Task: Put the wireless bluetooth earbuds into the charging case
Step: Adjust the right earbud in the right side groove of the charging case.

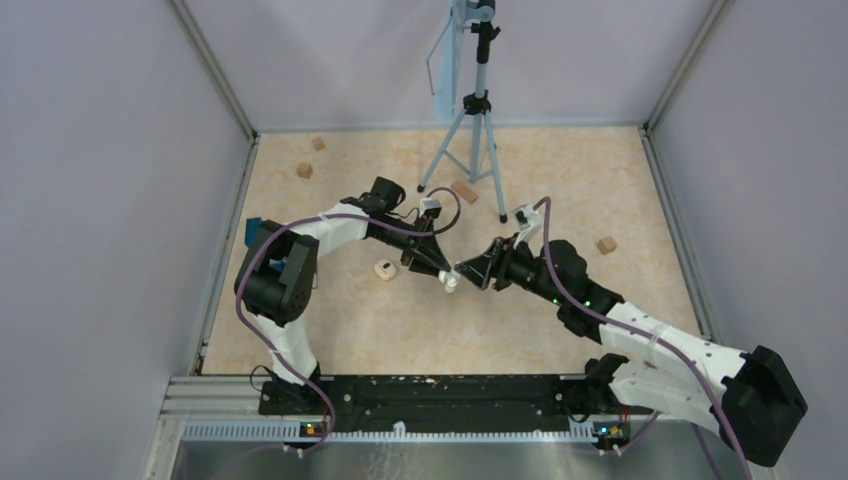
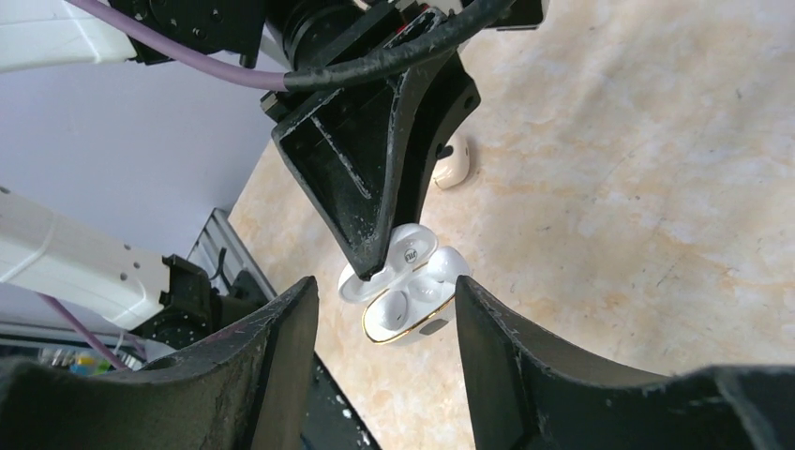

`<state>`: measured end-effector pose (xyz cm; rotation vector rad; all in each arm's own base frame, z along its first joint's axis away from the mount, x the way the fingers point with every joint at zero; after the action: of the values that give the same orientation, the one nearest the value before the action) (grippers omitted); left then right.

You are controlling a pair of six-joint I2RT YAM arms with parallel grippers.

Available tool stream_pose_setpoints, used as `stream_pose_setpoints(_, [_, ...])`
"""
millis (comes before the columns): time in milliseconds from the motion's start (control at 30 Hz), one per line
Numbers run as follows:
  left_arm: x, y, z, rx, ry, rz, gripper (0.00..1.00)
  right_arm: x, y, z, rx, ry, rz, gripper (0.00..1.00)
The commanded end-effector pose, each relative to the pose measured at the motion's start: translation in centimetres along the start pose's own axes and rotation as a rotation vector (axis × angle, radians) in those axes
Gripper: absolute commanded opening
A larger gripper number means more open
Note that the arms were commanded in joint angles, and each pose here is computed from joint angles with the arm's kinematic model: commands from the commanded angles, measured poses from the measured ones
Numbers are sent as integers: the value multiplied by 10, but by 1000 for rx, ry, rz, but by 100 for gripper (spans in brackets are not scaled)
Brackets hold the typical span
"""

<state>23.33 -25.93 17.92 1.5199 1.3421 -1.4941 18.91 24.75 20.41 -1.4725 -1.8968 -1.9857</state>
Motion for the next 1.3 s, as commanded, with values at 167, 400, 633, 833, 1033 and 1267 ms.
stream_pose_setpoints(167, [-7,-3,-3,-2,-16,32,0,1,12,9,-26,-13,-33,57])
stream_pose_setpoints(400, [-7,-2,-3,-2,-16,31,0,4,12,15,-14,13,-44,57])
stream_pose_setpoints(633, [-7,-2,-3,-3,-17,30,0,9,13,16,-13,49,-60,57])
stream_pose_setpoints(833, [-6,-3,-3,-5,-14,31,0,12,17,17,-28,63,-69,57])
stream_pose_setpoints(1033, [-6,-3,-3,-5,-15,33,0,13,17,18,-27,69,-67,57])
stream_pose_setpoints(1267, [-6,-3,-3,-3,-16,31,0,13,15,17,-15,80,-70,57])
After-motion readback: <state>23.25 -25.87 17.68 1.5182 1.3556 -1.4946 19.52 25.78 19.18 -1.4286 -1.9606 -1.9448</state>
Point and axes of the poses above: each gripper's point midway between its finger pads, its own z axis out along the fingers, its own x axis along the line the jaws close on, y = z × x, the point moved 4 cm from there along -z, back along the fingers, and after that the axes turned 2 degrees about -z, right-handed, at the moved point
